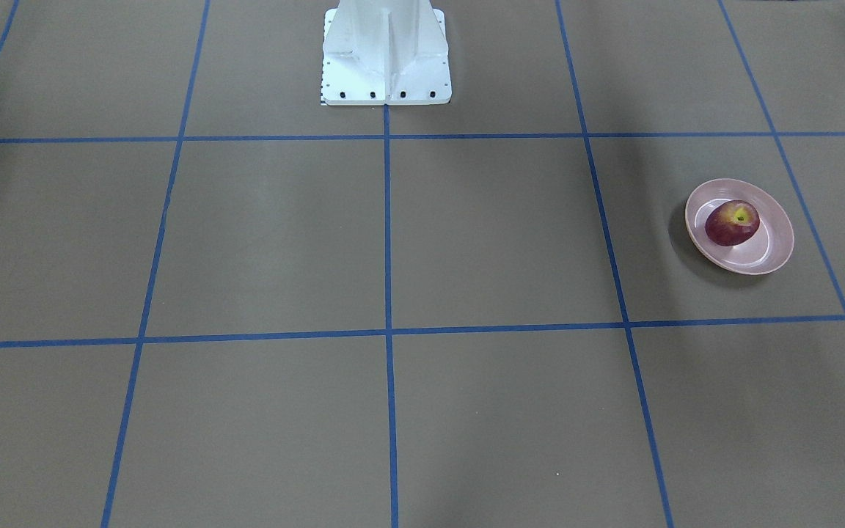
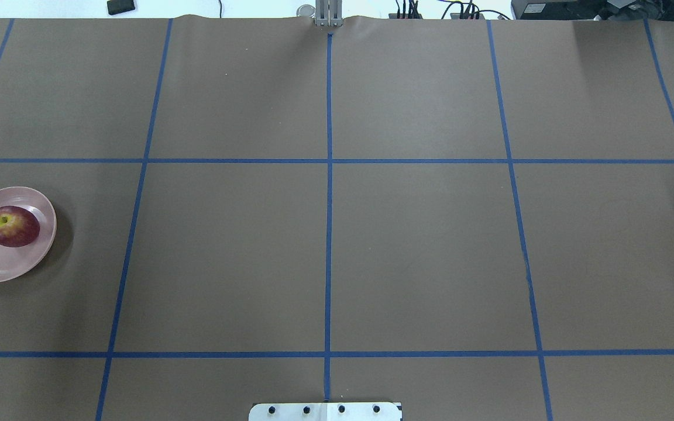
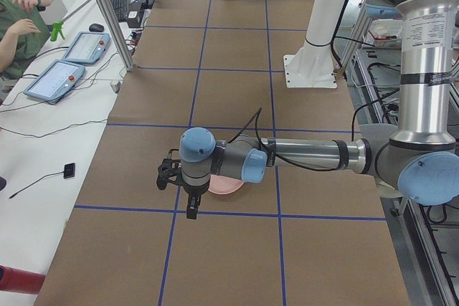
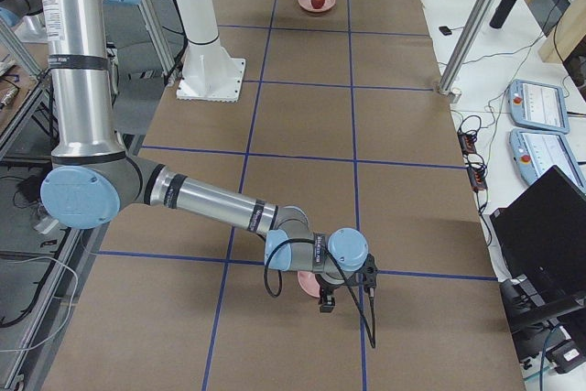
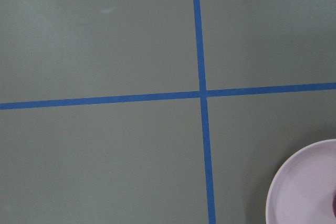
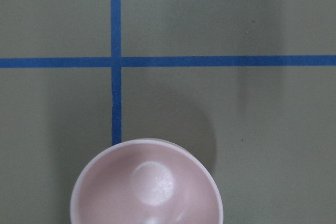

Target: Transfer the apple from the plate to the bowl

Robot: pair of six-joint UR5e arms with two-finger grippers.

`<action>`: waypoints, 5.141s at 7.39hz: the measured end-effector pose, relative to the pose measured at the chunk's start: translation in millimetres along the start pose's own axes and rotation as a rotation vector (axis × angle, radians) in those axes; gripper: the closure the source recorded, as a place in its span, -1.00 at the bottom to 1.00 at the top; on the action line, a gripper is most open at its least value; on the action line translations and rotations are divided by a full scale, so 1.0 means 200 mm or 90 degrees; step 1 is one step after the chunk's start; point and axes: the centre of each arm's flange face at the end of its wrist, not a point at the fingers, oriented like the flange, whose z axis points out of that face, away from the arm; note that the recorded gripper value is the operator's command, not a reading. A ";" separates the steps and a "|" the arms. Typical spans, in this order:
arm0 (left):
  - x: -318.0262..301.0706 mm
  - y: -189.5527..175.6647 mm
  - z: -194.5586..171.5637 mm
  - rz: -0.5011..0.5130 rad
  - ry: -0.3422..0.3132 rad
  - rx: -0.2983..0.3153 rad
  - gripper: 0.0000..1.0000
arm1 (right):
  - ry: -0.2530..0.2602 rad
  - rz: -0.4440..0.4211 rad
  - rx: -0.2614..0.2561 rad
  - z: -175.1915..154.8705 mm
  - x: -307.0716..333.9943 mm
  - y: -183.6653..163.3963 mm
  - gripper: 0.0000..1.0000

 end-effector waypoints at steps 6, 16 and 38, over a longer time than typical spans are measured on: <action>0.01 -0.01 -0.04 0.001 -0.001 0.011 -0.96 | 0.003 0.000 -0.023 0.09 0.03 0.02 1.00; -0.01 -0.01 -0.09 -0.003 0.001 0.022 -0.96 | -0.194 0.014 0.074 -0.75 -1.83 -0.83 1.00; 0.46 -0.20 -0.09 -0.018 0.041 0.048 -0.96 | -0.183 0.041 0.043 -0.40 -3.54 -0.62 -1.00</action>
